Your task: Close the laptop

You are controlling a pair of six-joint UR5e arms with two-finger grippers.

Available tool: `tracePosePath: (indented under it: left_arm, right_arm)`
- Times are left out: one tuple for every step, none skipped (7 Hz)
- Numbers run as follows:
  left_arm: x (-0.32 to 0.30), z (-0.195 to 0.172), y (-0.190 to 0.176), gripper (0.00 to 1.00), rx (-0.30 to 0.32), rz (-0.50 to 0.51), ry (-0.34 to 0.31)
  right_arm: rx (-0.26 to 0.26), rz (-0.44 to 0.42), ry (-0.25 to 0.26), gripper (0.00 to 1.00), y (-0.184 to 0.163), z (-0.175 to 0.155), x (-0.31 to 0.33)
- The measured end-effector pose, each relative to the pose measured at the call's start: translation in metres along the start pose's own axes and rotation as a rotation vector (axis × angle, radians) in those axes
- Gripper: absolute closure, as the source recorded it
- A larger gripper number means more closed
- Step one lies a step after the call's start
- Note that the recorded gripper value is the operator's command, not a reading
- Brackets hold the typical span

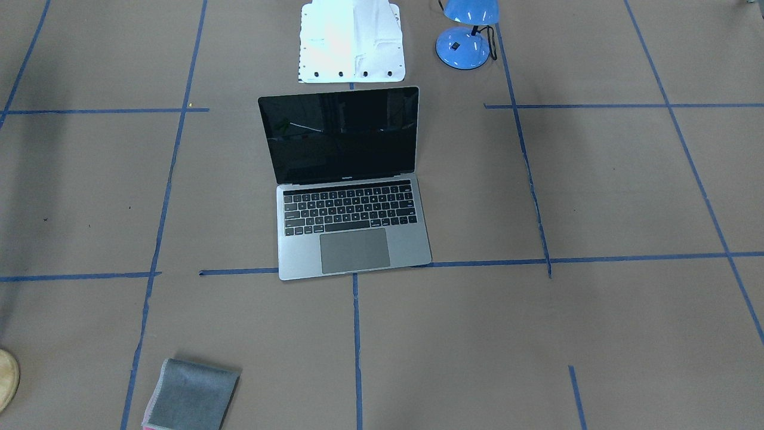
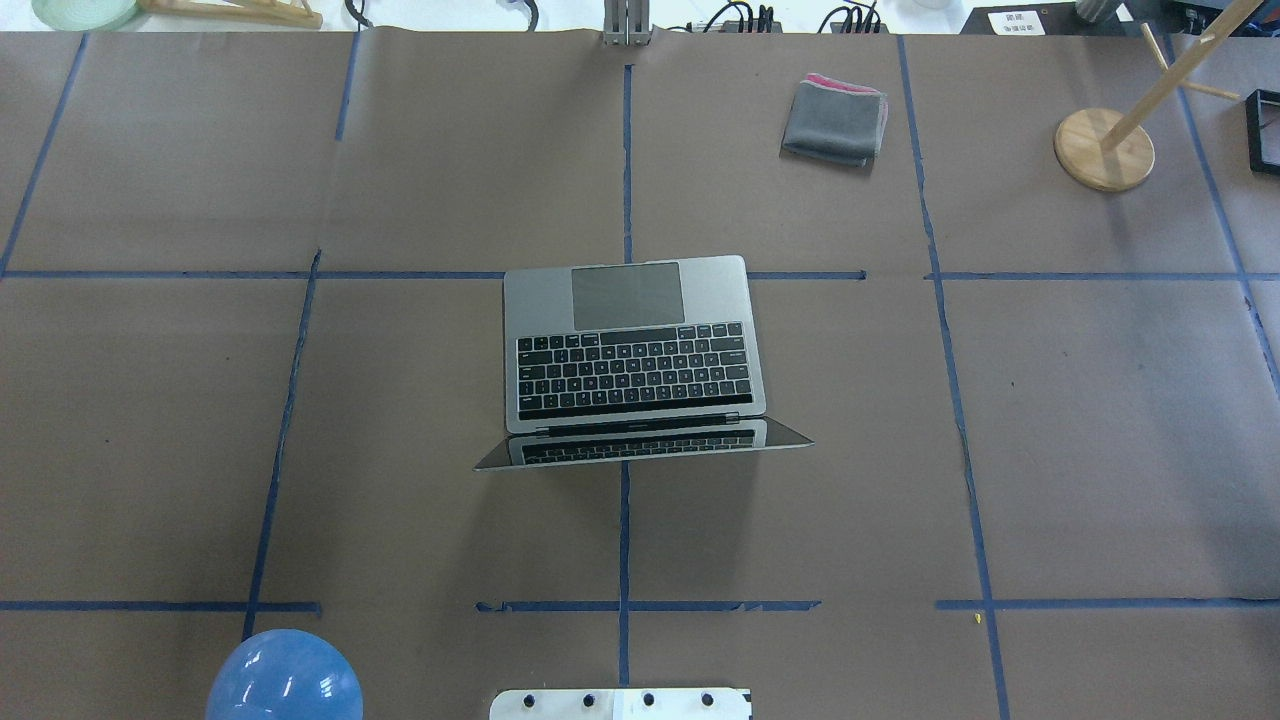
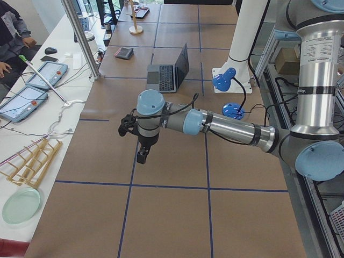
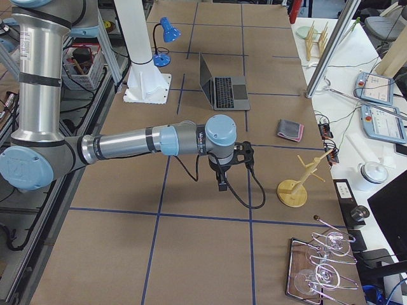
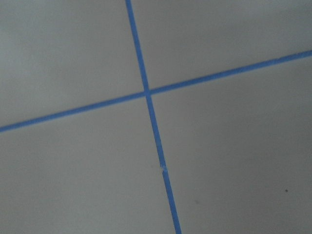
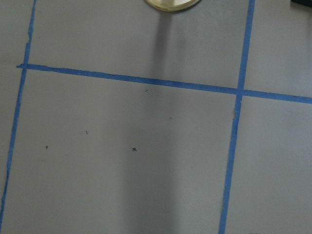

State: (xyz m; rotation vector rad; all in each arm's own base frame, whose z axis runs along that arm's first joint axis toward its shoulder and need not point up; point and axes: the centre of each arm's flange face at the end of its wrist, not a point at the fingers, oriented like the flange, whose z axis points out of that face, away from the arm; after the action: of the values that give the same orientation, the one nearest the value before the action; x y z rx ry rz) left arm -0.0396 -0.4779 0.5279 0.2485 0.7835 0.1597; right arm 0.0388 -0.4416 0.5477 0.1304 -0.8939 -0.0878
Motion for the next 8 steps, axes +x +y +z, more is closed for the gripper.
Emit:
tracePosePath:
  left_arm:
    - [0.03, 0.012, -0.009, 0.0, 0.008, -0.024, 0.042]
    - [0.063, 0.028, -0.015, 0.0, 0.014, -0.022, 0.081]
    - [0.099, 0.046, -0.017, 0.0, 0.003, 0.014, 0.127]
    - [0.136, 0.063, -0.015, 0.0, -0.032, 0.054, 0.192]
    - [0.165, 0.069, -0.013, 0.01, -0.06, 0.057, 0.264]
    - [0.194, 0.072, -0.01, 0.01, -0.079, 0.042, 0.332]
    - [0.233, 0.08, -0.005, 0.02, -0.099, 0.017, 0.397]
    - [0.275, 0.086, -0.001, 0.09, -0.121, -0.008, 0.46]
  right_arm:
    - [0.04, 0.03, -0.021, 0.01, -0.005, 0.005, -0.02]
    - [0.083, 0.063, -0.056, 0.01, -0.007, 0.017, -0.047]
    - [0.113, 0.091, -0.107, 0.01, -0.004, 0.034, -0.078]
    - [0.124, 0.115, -0.162, 0.03, 0.002, 0.051, -0.11]
    - [0.126, 0.129, -0.202, 0.08, 0.008, 0.064, -0.136]
    - [0.127, 0.138, -0.237, 0.15, 0.014, 0.075, -0.158]
    - [0.121, 0.142, -0.273, 0.23, 0.02, 0.082, -0.179]
    - [0.107, 0.144, -0.306, 0.25, 0.027, 0.084, -0.203]
